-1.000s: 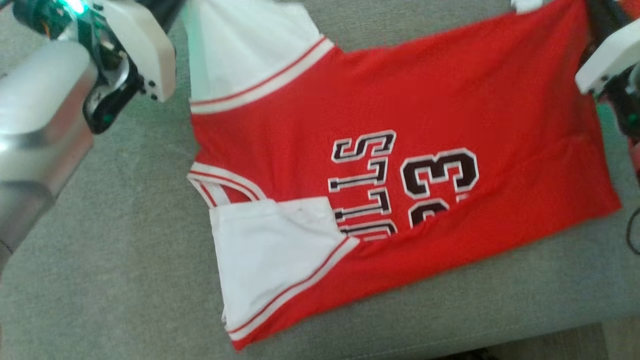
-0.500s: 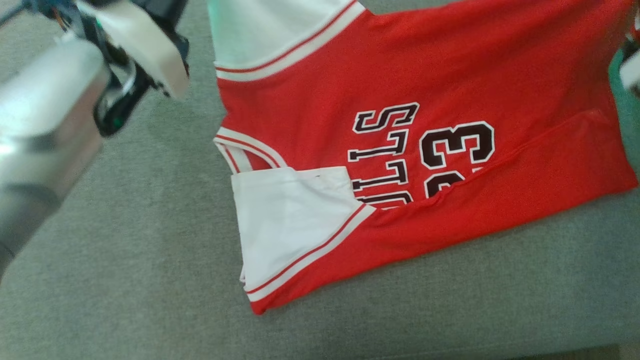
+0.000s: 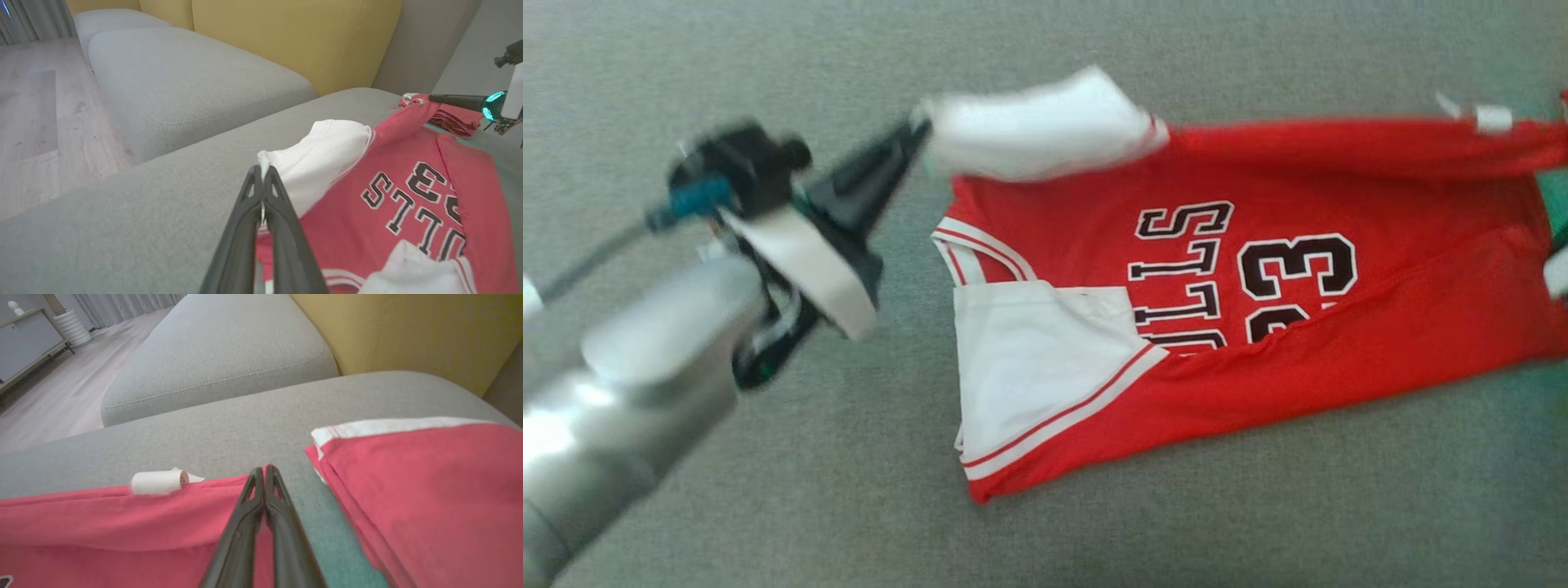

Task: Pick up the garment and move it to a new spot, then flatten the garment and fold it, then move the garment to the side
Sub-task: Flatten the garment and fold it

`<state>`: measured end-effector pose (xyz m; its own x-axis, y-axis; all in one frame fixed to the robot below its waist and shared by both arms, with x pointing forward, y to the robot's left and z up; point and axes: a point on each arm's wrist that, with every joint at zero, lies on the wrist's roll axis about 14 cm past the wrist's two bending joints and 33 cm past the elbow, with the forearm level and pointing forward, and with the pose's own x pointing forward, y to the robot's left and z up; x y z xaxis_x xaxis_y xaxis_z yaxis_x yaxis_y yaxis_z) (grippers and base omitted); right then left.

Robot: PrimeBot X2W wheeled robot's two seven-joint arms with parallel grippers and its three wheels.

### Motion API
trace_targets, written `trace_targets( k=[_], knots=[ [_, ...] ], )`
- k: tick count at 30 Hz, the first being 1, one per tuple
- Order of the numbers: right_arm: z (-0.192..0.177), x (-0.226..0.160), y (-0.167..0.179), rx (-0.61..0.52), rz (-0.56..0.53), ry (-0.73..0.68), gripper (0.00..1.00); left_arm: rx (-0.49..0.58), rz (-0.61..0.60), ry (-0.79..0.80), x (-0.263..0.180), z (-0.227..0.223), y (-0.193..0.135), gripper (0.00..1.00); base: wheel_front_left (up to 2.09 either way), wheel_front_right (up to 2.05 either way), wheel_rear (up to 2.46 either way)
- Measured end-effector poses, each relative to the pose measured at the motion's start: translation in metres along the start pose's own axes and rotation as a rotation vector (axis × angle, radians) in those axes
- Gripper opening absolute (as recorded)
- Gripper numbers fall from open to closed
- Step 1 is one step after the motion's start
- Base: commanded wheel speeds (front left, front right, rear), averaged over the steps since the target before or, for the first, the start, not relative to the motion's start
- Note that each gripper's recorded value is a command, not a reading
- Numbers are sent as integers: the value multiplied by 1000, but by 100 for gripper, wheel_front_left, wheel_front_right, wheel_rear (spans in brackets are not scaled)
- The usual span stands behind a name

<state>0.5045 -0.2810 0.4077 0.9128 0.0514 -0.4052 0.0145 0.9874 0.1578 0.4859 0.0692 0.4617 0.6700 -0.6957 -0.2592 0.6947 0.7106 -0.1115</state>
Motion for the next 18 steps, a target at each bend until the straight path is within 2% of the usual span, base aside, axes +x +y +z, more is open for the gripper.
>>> trace_targets(
  k=[7,18],
  knots=[
    [-29,-28,-6,40,-16,44,0,-56,13,30,-33,-27,-30,0,0,0,0],
    [-50,-44,-9,61,-33,93,0,-172,0,78,-55,-63,-72,0,0,0,0]
  ],
)
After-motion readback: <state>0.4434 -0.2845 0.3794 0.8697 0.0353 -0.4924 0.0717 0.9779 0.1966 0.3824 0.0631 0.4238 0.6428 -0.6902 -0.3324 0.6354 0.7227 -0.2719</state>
